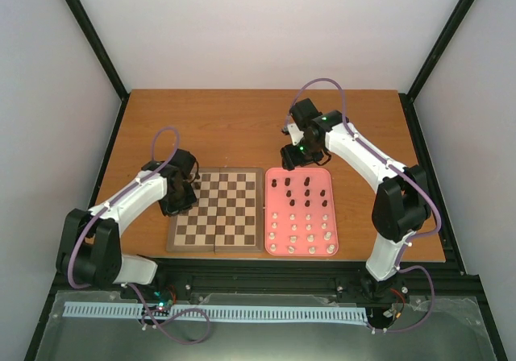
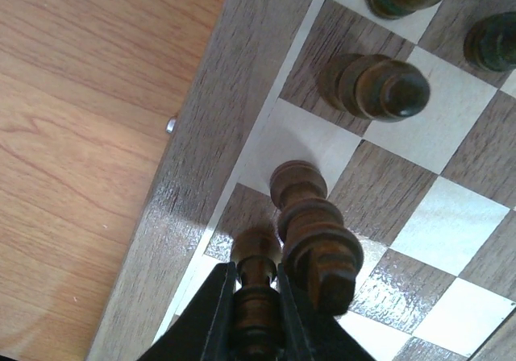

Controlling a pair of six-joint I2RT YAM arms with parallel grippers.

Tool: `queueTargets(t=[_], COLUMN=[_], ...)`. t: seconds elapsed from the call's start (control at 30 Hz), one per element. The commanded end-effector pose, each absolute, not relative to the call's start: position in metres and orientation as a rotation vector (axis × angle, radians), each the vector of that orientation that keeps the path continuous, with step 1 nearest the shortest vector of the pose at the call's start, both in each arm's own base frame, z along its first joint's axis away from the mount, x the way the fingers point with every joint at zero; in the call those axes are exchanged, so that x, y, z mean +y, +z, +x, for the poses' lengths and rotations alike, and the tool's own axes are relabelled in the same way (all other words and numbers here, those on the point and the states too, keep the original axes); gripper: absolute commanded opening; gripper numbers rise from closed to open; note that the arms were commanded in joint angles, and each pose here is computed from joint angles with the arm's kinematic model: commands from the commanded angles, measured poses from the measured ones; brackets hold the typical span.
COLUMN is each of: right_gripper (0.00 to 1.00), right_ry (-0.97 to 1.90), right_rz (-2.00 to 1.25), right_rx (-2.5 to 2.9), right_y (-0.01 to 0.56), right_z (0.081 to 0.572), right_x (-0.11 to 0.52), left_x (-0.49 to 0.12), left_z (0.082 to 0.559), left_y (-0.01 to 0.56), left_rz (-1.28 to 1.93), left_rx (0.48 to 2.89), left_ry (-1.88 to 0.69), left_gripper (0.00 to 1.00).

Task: Set up the chess pieces on the board
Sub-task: Place the chess piece on the chessboard.

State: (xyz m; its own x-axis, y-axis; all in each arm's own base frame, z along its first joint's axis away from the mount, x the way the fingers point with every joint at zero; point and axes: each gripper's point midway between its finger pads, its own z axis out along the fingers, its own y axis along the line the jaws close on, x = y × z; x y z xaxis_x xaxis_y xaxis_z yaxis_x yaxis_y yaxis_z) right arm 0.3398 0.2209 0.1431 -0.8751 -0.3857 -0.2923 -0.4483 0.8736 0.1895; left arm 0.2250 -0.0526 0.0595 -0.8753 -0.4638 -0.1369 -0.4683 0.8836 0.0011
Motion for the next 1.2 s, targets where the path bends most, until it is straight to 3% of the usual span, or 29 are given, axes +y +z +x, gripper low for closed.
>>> queueTargets(t=[0.0, 1.17], right_gripper=[0.63, 0.63], right_ry=[0.372, 0.389], right_rz=[-0.637, -0.644], right_rx=[2.801, 2.804], right_y=[0.139, 0.138], right_z=[0.344, 0.343], right_x=[0.219, 0.221], left_x=[-0.053, -0.055], left_z=[0.242, 0.236], left_y=[0.069, 0.072], left_rz=[-0.700, -0.675], left_rx=[2.878, 2.900], left_ry=[0.035, 0.013], left_gripper=[0.15, 0.24])
